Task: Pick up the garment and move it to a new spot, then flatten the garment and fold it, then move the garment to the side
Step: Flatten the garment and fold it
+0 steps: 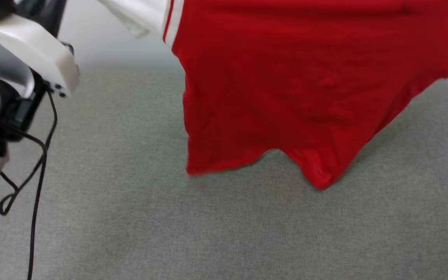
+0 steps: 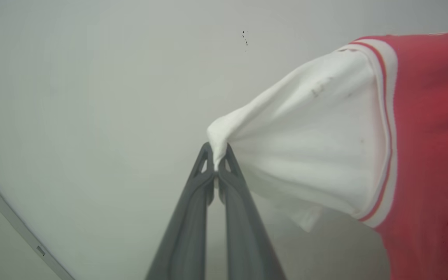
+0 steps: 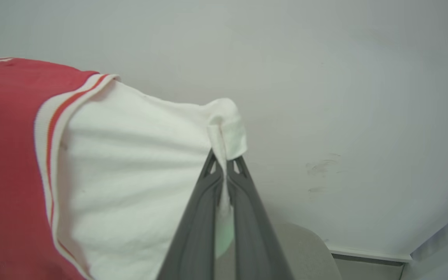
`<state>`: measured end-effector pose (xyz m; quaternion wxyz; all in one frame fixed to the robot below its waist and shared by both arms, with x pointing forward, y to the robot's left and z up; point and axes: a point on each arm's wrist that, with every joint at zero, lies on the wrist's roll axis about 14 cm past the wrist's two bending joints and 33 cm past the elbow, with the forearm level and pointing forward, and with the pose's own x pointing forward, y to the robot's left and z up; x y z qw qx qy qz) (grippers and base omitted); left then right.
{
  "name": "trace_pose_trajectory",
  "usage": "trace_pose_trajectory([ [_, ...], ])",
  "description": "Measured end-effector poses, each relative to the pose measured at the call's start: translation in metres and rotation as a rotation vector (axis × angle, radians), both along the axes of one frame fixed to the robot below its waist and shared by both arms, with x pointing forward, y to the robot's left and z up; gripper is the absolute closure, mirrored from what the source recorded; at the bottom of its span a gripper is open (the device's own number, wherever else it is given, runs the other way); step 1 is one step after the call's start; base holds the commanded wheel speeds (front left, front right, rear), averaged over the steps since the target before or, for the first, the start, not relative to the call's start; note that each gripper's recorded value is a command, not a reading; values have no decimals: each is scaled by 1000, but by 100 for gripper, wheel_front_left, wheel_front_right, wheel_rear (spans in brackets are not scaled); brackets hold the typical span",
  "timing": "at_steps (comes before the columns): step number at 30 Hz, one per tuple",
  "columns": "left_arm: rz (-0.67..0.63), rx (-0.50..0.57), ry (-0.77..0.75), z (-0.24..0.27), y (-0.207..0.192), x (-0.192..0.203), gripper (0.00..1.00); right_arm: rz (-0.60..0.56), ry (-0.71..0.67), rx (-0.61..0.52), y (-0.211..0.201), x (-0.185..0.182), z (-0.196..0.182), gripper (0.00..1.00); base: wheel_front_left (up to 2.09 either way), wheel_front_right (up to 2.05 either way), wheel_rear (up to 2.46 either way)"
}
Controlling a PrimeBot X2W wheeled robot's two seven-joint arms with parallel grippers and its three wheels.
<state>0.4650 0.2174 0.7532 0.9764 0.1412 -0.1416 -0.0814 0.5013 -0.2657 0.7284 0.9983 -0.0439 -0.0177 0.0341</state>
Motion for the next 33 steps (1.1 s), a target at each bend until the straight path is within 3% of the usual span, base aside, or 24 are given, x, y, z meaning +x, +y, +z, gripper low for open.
trace_pose_trajectory([
  [7,13,9,-66,26,0,29,100,-5,-78,-11,3,35,21,100,0,0,0],
  [14,32,21,-58,25,6,86,100,-30,-142,-20,2,89,30,100,0,0,0],
  [23,71,38,-73,10,12,166,100,-70,-168,-33,1,162,13,100,0,0,0],
  [33,84,5,-94,-25,9,237,100,-110,-222,-5,-2,220,-9,100,0,0,0],
])
